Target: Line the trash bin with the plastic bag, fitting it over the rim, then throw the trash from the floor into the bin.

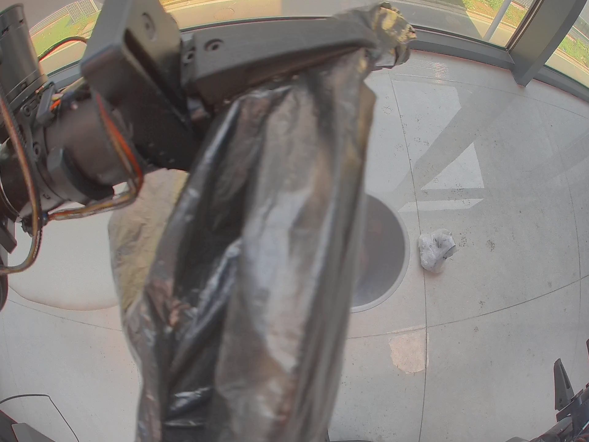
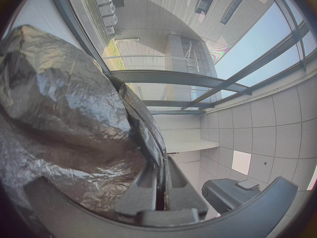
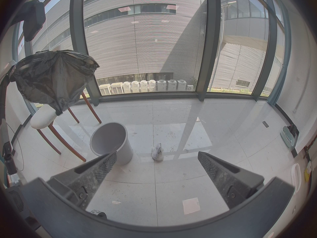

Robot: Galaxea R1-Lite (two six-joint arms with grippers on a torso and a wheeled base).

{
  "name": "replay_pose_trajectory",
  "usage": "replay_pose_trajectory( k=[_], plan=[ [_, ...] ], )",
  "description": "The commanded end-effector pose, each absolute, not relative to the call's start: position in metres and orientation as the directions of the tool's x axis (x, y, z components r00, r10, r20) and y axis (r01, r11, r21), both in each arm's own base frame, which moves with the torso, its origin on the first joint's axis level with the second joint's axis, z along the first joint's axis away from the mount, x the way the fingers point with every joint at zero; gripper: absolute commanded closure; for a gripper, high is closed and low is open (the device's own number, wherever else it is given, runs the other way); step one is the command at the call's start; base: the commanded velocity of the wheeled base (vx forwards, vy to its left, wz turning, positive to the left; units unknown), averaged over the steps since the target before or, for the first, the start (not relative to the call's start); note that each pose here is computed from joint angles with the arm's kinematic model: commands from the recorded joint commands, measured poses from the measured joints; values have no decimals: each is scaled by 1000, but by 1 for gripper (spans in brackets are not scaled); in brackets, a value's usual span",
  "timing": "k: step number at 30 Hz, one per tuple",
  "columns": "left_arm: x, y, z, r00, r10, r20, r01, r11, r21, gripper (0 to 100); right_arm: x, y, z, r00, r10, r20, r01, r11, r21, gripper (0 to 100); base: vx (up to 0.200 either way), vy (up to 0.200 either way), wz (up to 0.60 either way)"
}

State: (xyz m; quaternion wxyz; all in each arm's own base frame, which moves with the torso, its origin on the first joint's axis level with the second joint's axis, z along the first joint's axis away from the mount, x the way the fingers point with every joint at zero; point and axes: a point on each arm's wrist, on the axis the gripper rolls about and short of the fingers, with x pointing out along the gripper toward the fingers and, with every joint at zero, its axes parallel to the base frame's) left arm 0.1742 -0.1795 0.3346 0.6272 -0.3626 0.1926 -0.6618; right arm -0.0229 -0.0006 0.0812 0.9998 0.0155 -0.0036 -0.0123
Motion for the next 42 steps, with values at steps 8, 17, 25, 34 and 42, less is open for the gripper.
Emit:
replay_pose_trajectory(
  k=[8,17,25,34,42],
  plan=[
    [183,-211,333,4,-972,233,676,-169,-717,100,-23,-1,76,1000,-26,6,26,999,31,0,0,0,0],
    [192,-207,333,1,-974,225,713,-157,-684,100,-23,-1,76,1000,-26,6,26,999,31,0,0,0,0],
    [220,-202,319,53,-981,188,765,-81,-638,100,-23,-1,76,1000,-26,6,26,999,31,0,0,0,0],
    [236,-212,301,67,-985,156,777,-47,-628,100,-23,-1,76,1000,-26,6,26,999,31,0,0,0,0],
    [236,-213,293,69,-988,139,764,-37,-644,100,-23,-1,76,1000,-26,6,26,999,31,0,0,0,0]
  ],
)
